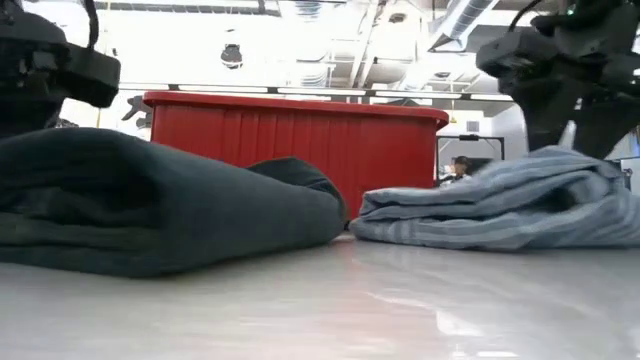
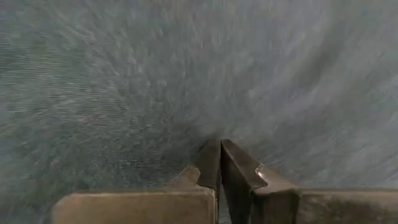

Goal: Fold Laundry from Bin
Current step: Stack the folded light blue shirt on top of the folded black pants

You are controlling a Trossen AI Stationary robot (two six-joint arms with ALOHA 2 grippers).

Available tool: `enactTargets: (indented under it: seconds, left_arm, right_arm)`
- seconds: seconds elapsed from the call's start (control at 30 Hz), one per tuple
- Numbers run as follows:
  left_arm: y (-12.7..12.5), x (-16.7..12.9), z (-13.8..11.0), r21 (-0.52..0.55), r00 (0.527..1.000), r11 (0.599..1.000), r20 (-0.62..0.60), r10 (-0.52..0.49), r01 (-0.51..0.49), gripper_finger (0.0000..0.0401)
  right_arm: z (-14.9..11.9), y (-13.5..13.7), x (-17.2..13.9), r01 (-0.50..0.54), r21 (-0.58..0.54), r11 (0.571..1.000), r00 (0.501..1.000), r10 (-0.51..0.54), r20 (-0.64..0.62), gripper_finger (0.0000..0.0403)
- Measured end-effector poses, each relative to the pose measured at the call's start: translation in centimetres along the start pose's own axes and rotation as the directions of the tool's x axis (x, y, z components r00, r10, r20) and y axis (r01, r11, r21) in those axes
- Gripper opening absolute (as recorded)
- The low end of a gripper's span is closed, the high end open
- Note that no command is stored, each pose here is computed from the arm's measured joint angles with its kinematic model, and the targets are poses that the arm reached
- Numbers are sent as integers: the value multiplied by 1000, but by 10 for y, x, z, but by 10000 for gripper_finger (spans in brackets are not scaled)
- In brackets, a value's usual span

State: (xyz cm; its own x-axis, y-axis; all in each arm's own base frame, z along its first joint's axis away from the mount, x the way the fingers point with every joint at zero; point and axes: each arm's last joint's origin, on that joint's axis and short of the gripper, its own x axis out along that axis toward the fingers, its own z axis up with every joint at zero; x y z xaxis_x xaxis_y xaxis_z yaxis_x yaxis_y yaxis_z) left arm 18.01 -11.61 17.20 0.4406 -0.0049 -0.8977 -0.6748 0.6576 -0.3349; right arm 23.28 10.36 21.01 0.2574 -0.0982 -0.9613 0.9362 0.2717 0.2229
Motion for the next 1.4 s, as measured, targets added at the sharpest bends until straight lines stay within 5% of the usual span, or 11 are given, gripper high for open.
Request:
enactTargets:
  seconds: [0.33,0.47,0.53,0.63,0.73,0.87,1.0,1.13,1.3,1.4]
  left_arm:
    - [16,-37,5,-6,997,998,-56,-57,57,97]
    - [12,-47,9,-133,987,978,-6,-162,160,150]
    - [1,-57,17,-193,943,926,136,-303,325,166]
    - [-17,-72,30,-226,808,805,391,-441,549,179]
    - [-32,-75,43,-167,692,738,528,-493,653,180]
    - [-49,-61,58,-107,623,701,565,-541,705,179]
    - [-57,-46,75,-103,643,739,582,-498,666,179]
    - [-65,-38,107,-80,646,803,644,-411,590,179]
    - [-78,-33,166,10,639,866,670,-378,501,179]
    - [-79,-23,204,47,691,891,614,-382,451,179]
  right_arm:
    - [1,13,0,-131,-182,975,990,120,-69,266]
    - [-6,13,-1,-159,-267,951,976,111,-186,266]
    - [-8,14,-2,-184,-296,937,972,129,-196,266]
    - [-9,20,-3,-247,-319,915,961,187,-205,266]
    - [-6,23,-5,-281,-334,900,951,213,-225,266]
    - [3,21,-26,-261,-429,865,963,204,-175,266]
    - [25,6,-48,-73,-452,889,997,80,-3,266]
    - [53,-17,-53,178,-299,937,975,-127,182,266]
    - [77,-25,-33,254,-138,957,951,-221,218,266]
    - [86,-30,-18,325,-130,937,929,-290,228,266]
